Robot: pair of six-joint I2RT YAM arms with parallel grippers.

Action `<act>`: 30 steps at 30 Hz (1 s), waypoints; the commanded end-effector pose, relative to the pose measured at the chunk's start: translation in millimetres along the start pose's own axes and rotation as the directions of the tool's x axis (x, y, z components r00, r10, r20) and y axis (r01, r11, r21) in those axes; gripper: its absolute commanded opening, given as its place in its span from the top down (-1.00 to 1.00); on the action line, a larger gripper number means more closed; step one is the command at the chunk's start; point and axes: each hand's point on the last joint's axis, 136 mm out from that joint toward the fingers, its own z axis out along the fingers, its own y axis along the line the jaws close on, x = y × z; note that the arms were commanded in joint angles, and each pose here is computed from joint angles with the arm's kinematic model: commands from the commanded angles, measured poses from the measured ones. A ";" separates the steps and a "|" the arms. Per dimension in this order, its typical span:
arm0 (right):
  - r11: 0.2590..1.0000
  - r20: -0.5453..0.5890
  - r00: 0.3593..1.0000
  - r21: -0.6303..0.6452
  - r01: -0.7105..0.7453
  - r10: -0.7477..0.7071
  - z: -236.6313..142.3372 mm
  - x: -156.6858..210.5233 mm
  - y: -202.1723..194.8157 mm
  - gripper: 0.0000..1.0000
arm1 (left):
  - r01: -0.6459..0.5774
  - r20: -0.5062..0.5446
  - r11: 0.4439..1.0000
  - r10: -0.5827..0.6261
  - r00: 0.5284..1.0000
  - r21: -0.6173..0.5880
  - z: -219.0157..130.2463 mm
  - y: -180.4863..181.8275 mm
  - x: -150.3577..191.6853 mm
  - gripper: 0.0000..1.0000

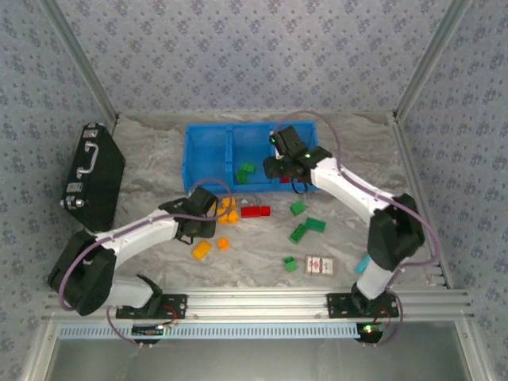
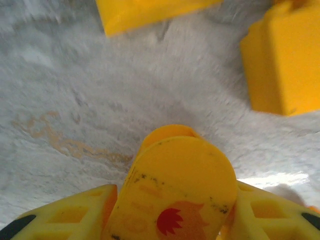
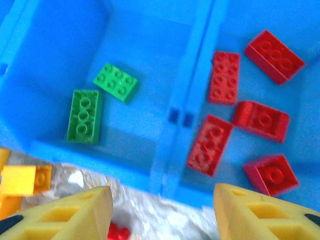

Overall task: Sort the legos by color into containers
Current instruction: Pick up the lego from the center of the table, then place the lego in the container.

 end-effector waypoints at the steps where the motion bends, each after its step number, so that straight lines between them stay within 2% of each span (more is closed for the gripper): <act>1: 0.998 -0.046 0.998 0.055 -0.028 0.030 -20.1 32.4 -20.4 -0.14 | -0.058 0.127 0.998 0.059 0.990 -0.017 -40.8 -2.7 -51.1 0.35; 5: 0.988 -0.131 0.985 0.113 -0.101 0.115 -33.2 87.4 -42.1 -0.15 | -0.096 0.240 0.995 0.098 0.966 -0.019 -71.0 -6.9 -102.8 0.34; 9: 0.967 -0.150 0.961 0.133 -0.215 0.234 -45.7 130.2 -53.9 -0.16 | -0.101 0.300 0.995 0.099 0.949 -0.006 -80.9 -9.5 -150.1 0.34; 12: 0.948 -0.154 0.940 0.142 -0.284 0.304 -53.7 156.7 -59.1 -0.16 | -0.103 0.346 0.994 0.103 0.932 -0.019 -80.3 -7.0 -183.9 0.33; 16: 0.930 -0.156 0.922 0.160 -0.330 0.354 -60.8 181.3 -65.2 -0.16 | -0.078 0.360 0.997 0.072 0.930 0.001 -59.6 -3.8 -219.3 0.33; 20: 0.914 -0.147 0.909 0.179 -0.363 0.390 -69.8 193.0 -70.8 -0.16 | -0.085 0.310 0.996 0.081 0.947 -0.001 -24.8 -4.0 -234.1 0.32; 25: 0.903 -0.144 0.900 0.195 -0.383 0.412 -79.7 203.4 -77.3 -0.17 | -0.087 0.250 0.996 0.083 0.965 0.004 11.8 -7.1 -236.9 0.28; 30: 0.927 -0.166 0.919 0.181 -0.327 0.357 -81.0 206.4 -79.0 -0.19 | -0.079 0.177 0.997 0.077 0.981 0.004 42.9 -7.1 -230.1 0.21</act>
